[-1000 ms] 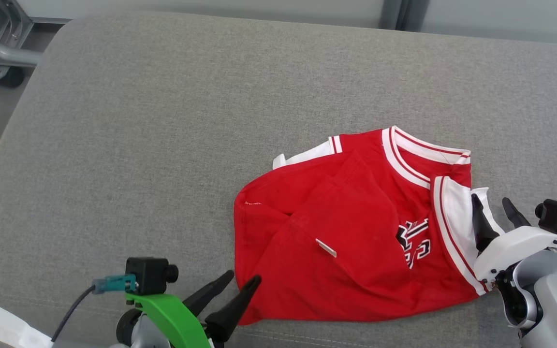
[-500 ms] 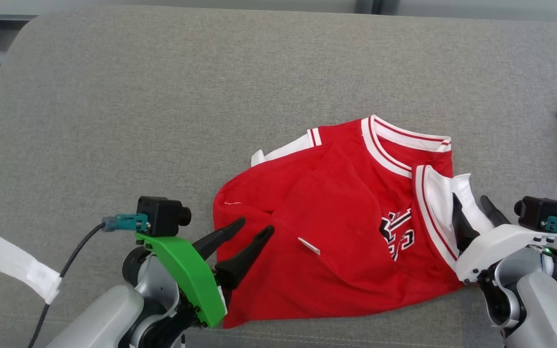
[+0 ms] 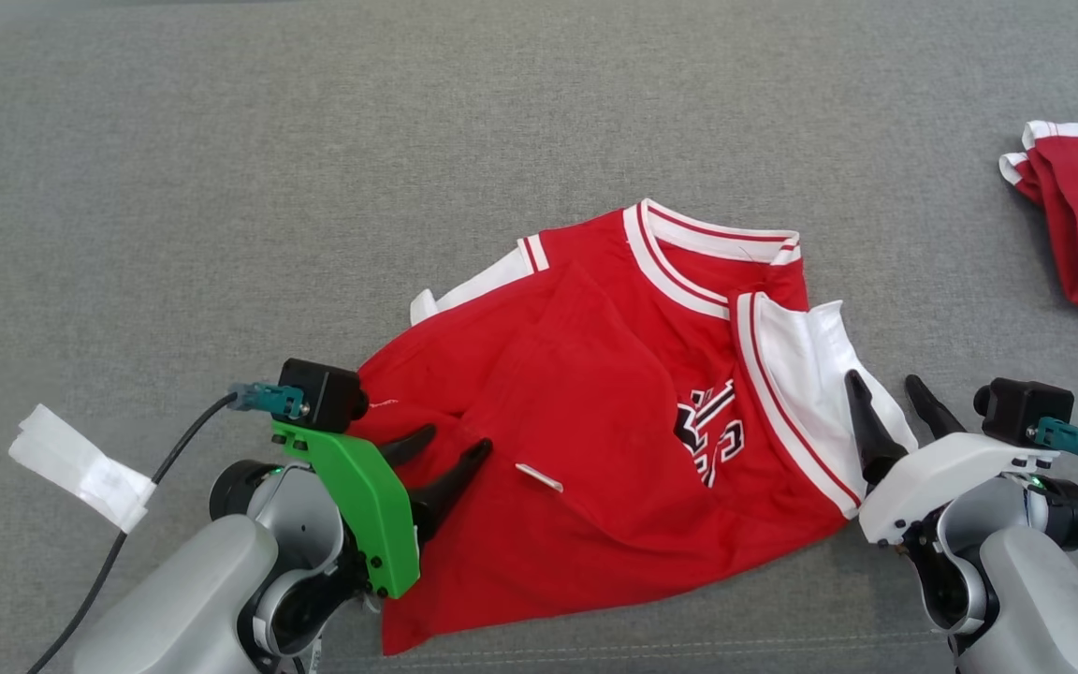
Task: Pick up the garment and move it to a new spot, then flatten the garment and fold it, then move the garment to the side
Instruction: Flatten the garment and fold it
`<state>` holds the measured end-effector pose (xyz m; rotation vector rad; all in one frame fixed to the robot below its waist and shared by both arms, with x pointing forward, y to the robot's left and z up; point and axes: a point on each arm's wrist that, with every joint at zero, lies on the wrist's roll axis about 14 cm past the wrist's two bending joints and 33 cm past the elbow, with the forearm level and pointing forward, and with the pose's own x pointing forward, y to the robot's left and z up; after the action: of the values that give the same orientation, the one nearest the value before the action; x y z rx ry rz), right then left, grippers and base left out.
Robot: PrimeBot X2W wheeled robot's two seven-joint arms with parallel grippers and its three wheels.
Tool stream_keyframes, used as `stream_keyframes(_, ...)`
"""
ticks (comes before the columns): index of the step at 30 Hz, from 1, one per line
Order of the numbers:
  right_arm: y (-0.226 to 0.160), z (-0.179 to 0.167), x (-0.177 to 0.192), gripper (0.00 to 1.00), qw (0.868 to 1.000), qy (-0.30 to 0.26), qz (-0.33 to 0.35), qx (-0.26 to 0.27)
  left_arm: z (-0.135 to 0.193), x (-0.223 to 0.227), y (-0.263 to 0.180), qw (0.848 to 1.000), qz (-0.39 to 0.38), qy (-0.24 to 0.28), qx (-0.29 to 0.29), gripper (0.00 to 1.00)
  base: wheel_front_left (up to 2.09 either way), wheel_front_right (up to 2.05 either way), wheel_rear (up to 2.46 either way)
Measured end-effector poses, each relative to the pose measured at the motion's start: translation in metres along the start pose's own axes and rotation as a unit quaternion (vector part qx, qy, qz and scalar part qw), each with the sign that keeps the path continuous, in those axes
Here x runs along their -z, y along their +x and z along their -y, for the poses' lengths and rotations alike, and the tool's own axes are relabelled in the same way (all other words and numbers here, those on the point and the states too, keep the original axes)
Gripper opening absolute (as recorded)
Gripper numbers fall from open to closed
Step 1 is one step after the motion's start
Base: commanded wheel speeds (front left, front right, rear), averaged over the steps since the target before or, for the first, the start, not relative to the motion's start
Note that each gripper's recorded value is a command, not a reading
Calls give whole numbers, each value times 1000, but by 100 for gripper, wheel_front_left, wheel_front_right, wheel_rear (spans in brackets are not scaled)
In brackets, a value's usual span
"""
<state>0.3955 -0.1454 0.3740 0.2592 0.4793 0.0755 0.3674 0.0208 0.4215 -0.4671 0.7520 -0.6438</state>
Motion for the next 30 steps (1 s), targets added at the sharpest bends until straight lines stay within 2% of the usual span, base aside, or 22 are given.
stream_keyframes(7, -5, 16, 1, 100, 1000, 6, 1, 26, 4, 9, 16, 1000, -25, 6, 16, 100, 0, 0, 0)
stream_keyframes(9, -5, 18, 0, 100, 1000, 7, 3, 29, 8, 10, 18, 999, -28, 8, 24, 91, 0, 0, 0)
stream_keyframes(12, -7, 18, 1, 100, 1000, 8, 4, 30, 9, 10, 18, 999, -27, 10, 25, 85, 0, 0, 0)
stream_keyframes(15, -8, 17, 4, 100, 1000, 7, -1, 29, 13, 10, 19, 999, -26, 8, 28, 69, 0, 0, 0)
stream_keyframes(17, -8, 16, 3, 100, 1000, 6, 1, 26, 11, 11, 18, 999, -26, 9, 26, 49, 0, 0, 0)
stream_keyframes(18, -7, 14, 3, 100, 1000, 6, 1, 24, 9, 10, 17, 999, -25, 9, 24, 42, 0, 0, 0)
stream_keyframes(19, -7, 13, 3, 100, 1000, 6, 1, 23, 9, 9, 17, 999, -24, 9, 23, 28, 0, 0, 0)
stream_keyframes(21, -7, 11, 3, 100, 1000, 5, 1, 21, 8, 11, 17, 999, -25, 8, 24, 10, 0, 0, 0)
stream_keyframes(22, -7, 11, 2, 100, 1000, 5, 2, 20, 9, 11, 17, 999, -25, 7, 24, 10, 0, 0, 0)
stream_keyframes(24, -7, 10, 2, 100, 1000, 5, 2, 19, 13, 11, 19, 999, -24, 5, 29, 0, 0, 0, 0)
stream_keyframes(30, -6, 11, -2, 100, 1000, 1, 6, 19, 18, -7, 18, 999, 6, 19, 36, 0, 0, 0, 0)
